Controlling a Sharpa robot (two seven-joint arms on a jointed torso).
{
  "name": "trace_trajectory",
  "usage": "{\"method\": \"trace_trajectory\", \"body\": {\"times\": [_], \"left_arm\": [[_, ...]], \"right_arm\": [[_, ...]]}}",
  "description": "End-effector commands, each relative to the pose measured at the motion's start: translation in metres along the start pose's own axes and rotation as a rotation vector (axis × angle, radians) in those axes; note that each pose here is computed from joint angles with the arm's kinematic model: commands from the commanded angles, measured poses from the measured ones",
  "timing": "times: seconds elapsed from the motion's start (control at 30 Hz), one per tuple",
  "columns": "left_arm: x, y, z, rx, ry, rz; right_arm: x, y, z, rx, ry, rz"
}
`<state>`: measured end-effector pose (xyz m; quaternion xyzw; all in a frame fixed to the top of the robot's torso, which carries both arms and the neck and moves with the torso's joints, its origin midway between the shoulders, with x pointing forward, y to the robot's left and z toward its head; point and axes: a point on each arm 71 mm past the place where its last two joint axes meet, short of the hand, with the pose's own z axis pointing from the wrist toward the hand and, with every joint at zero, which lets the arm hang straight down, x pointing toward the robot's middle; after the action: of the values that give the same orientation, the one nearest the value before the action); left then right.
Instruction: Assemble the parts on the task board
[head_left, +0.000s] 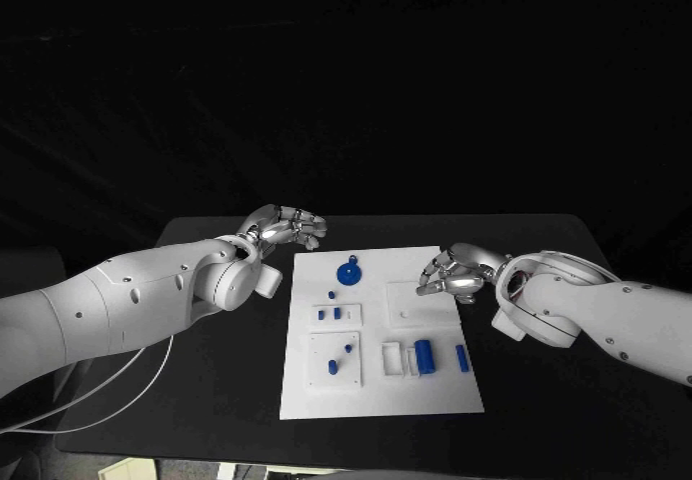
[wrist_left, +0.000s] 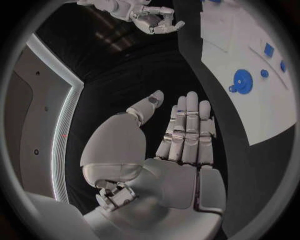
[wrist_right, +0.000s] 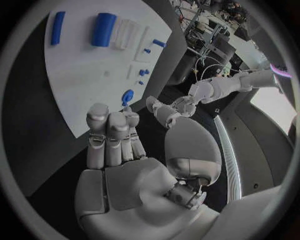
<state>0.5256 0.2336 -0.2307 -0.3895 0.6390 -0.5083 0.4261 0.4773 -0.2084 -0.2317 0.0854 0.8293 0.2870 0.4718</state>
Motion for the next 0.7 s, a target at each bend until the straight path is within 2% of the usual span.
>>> {"method": "trace_trajectory", "body": {"times": [0.03,0.2,0.3,0.53,0.7], "left_arm": [[0.0027,0.0019,-0.0003,-0.003,0.011,-0.04],[0.0067,0.0045,-0.0008,-0.011,0.019,-0.061],[0.0082,0.0061,-0.0009,-0.011,0.022,-0.063],[0.0125,0.0208,-0.0049,-0.042,0.026,-0.078],[0.0175,0.0295,-0.0084,-0.061,0.034,-0.092]], "right_arm": [[0.014,-0.005,-0.005,0.102,0.147,0.009],[0.023,-0.017,-0.006,0.227,0.21,-0.004],[0.033,-0.023,-0.005,0.275,0.241,-0.018],[0.054,-0.035,0.0,0.34,0.273,-0.037],[0.069,-0.045,0.001,0.38,0.317,-0.054]]}}
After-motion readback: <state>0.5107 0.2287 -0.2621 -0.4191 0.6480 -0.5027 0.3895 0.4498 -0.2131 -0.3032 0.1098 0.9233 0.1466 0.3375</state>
